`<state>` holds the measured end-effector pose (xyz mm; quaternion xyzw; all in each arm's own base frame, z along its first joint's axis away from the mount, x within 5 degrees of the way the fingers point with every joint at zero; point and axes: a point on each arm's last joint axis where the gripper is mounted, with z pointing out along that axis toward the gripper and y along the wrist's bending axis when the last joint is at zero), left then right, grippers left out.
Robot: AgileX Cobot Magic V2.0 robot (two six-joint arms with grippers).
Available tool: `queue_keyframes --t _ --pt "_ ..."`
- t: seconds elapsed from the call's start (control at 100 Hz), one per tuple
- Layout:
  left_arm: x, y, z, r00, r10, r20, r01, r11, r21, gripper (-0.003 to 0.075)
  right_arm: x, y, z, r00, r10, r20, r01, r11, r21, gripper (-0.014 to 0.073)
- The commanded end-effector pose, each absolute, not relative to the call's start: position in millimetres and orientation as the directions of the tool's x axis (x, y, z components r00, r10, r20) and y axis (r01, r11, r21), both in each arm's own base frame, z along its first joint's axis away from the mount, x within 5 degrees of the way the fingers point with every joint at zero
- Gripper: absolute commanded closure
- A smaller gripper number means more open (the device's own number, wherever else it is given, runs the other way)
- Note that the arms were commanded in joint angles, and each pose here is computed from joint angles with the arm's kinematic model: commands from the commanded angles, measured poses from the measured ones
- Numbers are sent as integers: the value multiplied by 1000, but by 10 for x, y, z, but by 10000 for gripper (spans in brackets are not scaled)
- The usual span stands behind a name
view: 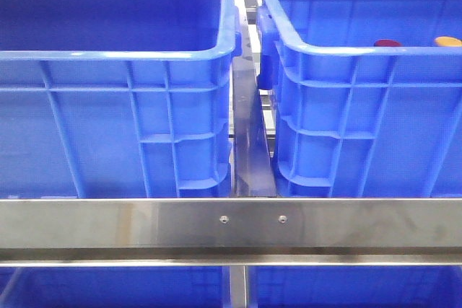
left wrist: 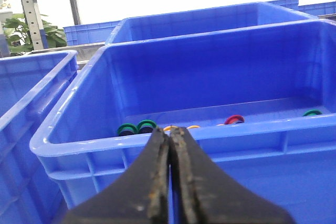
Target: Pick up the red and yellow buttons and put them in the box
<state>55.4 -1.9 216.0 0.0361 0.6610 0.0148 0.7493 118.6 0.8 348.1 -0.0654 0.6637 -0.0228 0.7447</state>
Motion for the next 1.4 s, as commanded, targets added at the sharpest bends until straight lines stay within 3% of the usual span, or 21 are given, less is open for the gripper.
queue_keyframes --t 0.0,0.26,0.76,1.0,1.26,1.39 --pt "536 -18 2111 200 49 -978 23 998 55 739 1169 22 3602 172 -37 -984 -75 996 -51 663" --pt "536 -18 2111 200 49 -978 23 998 55 739 1175 -27 3583 152 -36 -988 -24 999 -40 663" --pt "536 -18 2111 200 49 -978 23 998 55 739 1173 -9 3589 156 -2 -988 -48 999 -10 663" --pt "536 -18 2111 200 49 -978 23 998 55 739 1167 4 3597 80 -45 -996 -56 997 -50 663" --pt "536 -18 2111 200 49 -978 23 998 55 739 1163 -83 3512 -43 -3 -999 37 999 -5 663" --pt "536 -18 2111 200 49 -978 23 998 55 739 1138 -85 3541 -11 12 -1000 60 998 11 663"
